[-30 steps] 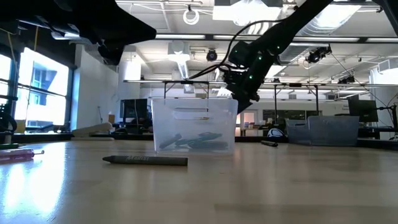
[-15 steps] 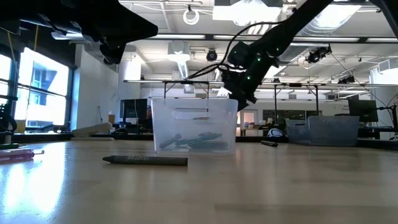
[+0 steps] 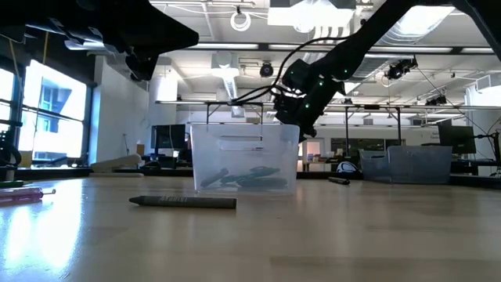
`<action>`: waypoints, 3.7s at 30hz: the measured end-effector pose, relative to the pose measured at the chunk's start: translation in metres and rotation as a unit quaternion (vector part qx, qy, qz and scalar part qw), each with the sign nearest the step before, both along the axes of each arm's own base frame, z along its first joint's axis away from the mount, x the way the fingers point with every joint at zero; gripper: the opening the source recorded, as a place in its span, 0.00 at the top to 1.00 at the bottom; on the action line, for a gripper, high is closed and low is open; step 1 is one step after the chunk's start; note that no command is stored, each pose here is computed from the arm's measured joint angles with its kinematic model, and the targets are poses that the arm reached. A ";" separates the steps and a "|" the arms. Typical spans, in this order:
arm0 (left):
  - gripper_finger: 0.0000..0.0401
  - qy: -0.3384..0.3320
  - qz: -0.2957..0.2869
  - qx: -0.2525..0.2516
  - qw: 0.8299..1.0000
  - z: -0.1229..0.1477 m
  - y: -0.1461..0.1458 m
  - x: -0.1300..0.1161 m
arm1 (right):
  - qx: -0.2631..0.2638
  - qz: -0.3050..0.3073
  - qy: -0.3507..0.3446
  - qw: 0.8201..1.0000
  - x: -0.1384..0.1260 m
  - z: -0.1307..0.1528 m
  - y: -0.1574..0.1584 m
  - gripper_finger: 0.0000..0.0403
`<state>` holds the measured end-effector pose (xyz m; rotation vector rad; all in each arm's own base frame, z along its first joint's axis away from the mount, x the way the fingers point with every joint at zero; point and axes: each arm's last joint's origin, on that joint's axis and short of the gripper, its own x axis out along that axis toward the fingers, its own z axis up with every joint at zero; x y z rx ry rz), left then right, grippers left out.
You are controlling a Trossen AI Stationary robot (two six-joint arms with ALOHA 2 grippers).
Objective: Sort crayons/erasers/pens/pencils in bins
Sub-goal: Put the yellow color pencil into the top transparent bin, then put the green color pencil into the top transparent bin
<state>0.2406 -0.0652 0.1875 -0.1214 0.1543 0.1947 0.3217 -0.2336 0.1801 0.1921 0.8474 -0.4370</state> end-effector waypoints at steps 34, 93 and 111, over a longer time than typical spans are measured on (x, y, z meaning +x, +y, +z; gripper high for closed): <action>1.00 0.078 0.047 0.010 0.996 -0.016 0.013 -0.002 | -0.020 0.009 0.104 0.994 -0.049 0.011 0.038 0.99; 1.00 0.470 0.015 -0.120 0.874 0.019 -0.145 -0.039 | -0.156 0.201 -0.289 0.923 -0.110 0.041 0.254 1.00; 0.83 0.545 0.186 -0.188 0.796 -0.008 -0.119 -0.077 | -0.146 0.210 -0.288 0.923 -0.111 0.040 0.259 1.00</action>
